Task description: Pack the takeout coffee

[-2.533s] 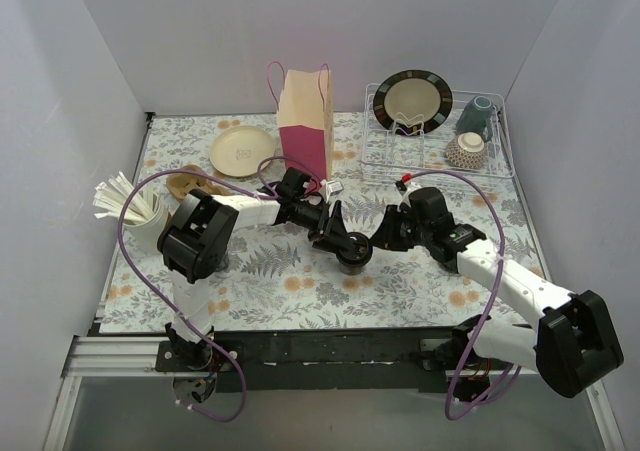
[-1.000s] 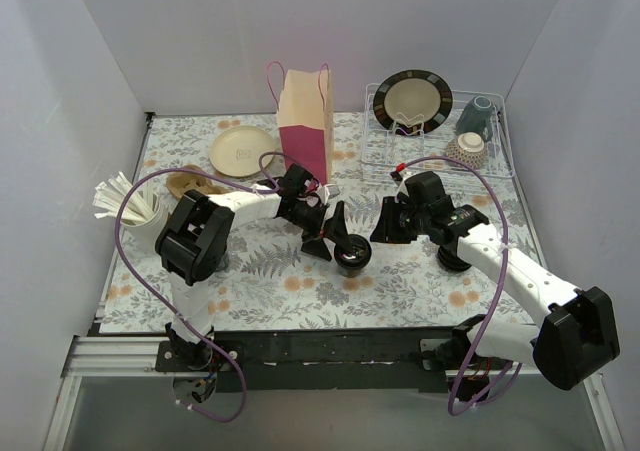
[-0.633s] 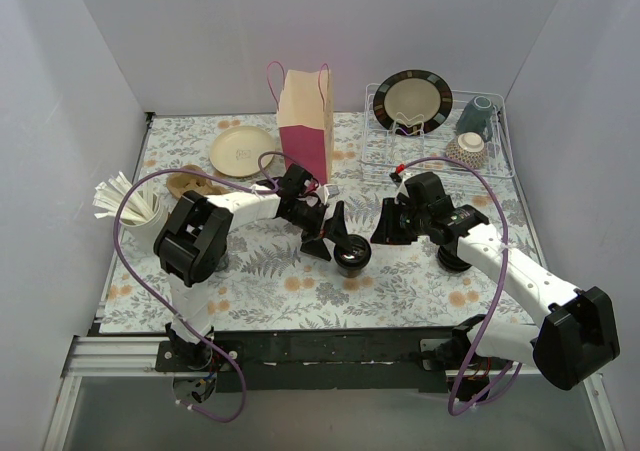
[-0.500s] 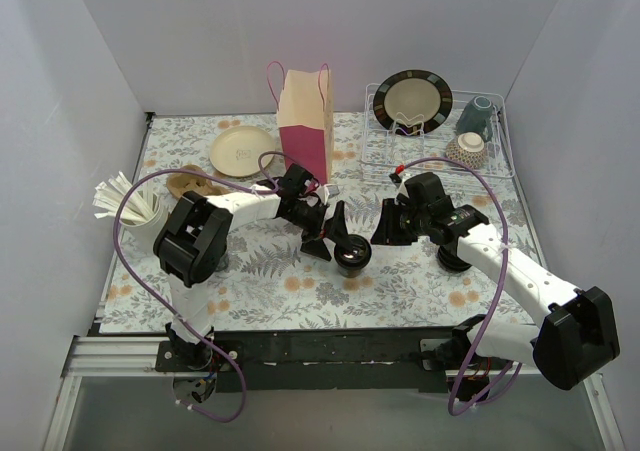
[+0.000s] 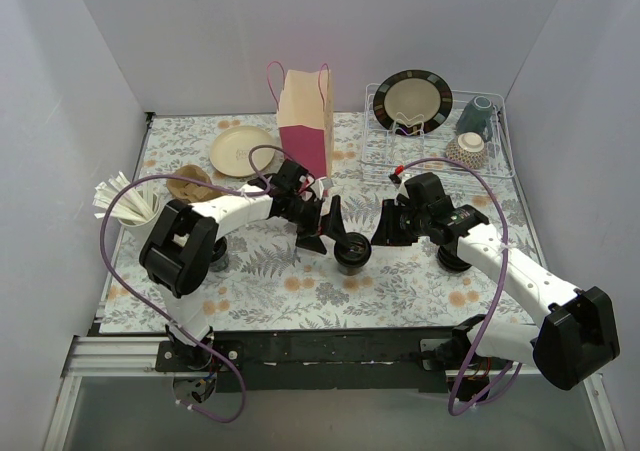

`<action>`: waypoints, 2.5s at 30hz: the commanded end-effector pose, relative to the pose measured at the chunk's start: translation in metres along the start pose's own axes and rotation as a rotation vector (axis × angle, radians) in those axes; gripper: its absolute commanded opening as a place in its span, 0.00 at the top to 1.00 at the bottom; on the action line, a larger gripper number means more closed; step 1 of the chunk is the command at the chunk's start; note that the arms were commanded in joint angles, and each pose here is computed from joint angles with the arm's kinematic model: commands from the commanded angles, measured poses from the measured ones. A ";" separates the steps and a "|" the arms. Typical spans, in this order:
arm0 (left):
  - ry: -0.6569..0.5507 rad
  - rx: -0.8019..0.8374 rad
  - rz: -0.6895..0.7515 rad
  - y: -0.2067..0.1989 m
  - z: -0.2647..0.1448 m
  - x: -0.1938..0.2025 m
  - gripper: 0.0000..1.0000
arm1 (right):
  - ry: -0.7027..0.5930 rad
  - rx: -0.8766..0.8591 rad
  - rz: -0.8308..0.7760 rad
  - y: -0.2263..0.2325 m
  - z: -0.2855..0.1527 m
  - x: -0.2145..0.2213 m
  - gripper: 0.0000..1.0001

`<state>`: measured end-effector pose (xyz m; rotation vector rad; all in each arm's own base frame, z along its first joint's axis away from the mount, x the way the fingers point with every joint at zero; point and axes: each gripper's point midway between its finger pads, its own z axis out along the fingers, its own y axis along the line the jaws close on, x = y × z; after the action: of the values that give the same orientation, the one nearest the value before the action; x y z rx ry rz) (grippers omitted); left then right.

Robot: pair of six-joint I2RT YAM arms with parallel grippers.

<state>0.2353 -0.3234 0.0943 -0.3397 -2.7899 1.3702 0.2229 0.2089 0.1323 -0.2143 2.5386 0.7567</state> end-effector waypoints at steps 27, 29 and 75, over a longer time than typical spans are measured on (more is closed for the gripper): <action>-0.437 -0.220 0.092 -0.014 -0.090 -0.001 0.05 | -0.067 -0.026 -0.249 0.065 -0.021 -0.059 0.24; -0.482 -0.247 0.092 -0.011 -0.098 -0.001 0.02 | -0.056 0.002 -0.289 0.072 -0.018 -0.059 0.11; -0.673 -0.258 0.096 -0.024 -0.157 0.037 0.02 | 0.093 0.372 -0.395 0.043 0.026 -0.015 0.27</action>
<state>0.2088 -0.2107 0.1911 0.0313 -3.5120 1.3145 0.2243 0.2662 0.1275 -0.6873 2.5697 0.1841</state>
